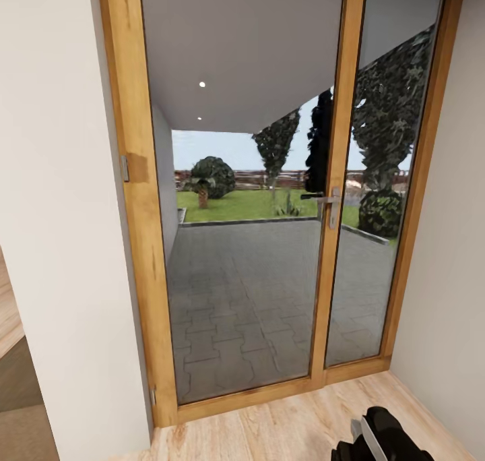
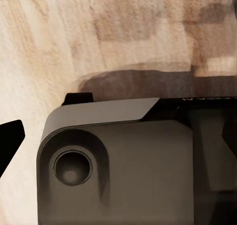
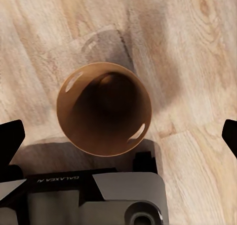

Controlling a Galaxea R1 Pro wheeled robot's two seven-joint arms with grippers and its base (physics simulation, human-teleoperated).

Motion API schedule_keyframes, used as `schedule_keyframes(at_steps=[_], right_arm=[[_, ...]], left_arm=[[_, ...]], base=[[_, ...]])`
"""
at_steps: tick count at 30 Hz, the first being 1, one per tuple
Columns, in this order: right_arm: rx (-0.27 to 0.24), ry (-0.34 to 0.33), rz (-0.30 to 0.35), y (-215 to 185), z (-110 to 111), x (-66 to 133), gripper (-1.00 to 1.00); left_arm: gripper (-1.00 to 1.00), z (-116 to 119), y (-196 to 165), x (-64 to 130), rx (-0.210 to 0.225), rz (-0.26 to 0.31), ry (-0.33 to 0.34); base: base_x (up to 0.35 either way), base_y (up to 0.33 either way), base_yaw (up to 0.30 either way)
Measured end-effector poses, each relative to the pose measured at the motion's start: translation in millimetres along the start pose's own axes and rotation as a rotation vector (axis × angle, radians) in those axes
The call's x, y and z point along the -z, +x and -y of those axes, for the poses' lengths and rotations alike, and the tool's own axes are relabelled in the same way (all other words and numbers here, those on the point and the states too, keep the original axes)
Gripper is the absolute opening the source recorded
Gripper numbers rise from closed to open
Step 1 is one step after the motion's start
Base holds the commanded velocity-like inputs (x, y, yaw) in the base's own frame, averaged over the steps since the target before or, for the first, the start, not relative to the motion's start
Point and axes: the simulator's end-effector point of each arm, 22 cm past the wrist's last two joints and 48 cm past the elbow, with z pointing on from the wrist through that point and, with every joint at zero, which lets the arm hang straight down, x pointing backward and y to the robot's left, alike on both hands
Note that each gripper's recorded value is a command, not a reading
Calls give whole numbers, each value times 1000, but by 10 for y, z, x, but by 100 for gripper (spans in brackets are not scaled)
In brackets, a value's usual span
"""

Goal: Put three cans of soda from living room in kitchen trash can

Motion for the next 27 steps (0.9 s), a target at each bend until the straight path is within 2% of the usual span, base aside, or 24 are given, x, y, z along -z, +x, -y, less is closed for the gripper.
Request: schedule_keyframes(at_steps=[27], right_arm=[[-3,-4,-48,166,-14,-167,100]], left_arm=[[100,-1,102,-2,2,-32,-2]], base=[[0,0,1]])
